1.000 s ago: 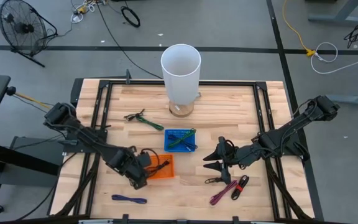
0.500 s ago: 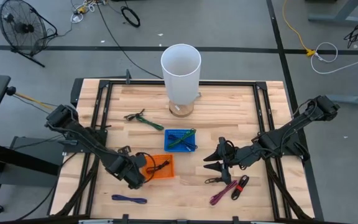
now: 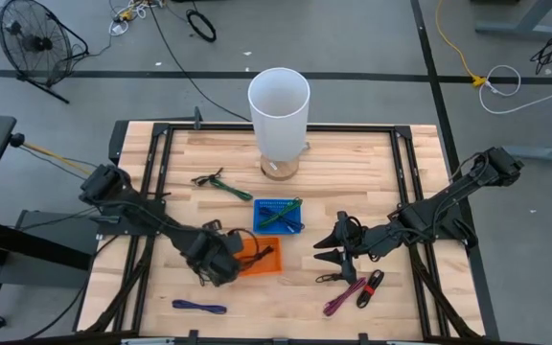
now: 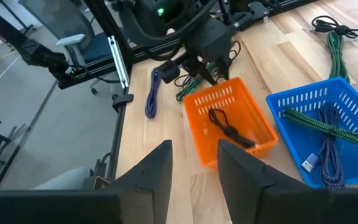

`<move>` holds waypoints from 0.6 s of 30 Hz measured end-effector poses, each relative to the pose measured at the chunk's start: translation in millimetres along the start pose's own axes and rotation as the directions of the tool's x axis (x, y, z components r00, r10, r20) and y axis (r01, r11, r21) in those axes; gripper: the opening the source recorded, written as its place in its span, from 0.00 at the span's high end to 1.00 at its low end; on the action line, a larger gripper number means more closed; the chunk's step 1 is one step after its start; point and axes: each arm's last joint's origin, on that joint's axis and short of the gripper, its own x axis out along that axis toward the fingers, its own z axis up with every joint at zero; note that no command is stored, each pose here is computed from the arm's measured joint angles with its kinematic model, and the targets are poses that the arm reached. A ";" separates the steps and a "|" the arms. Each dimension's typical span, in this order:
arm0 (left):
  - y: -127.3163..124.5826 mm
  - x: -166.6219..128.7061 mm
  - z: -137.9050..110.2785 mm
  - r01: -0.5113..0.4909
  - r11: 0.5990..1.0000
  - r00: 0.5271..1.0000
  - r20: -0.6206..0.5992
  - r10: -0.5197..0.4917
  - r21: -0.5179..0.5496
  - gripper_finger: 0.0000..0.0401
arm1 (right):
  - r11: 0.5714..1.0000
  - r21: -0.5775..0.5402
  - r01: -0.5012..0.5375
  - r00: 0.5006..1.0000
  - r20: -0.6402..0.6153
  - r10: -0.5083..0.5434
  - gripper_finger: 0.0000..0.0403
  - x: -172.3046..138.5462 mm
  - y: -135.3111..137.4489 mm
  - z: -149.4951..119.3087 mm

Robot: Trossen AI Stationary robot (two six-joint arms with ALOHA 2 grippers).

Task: Pick & Place USB Port
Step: Adjust the orange bin

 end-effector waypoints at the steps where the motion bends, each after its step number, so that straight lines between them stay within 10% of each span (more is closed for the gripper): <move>1: 1.6 1.1 3.1 -0.001 1.000 1.000 0.013 0.001 0.005 0.71 | 1.000 0.000 0.000 1.000 0.000 0.000 0.69 0.0 0.0 0.0; 18: 12.5 8.7 44.6 0.091 0.995 0.975 0.209 -0.082 -0.032 0.71 | 1.000 0.000 0.000 1.000 -0.001 0.000 0.69 0.0 0.0 -0.1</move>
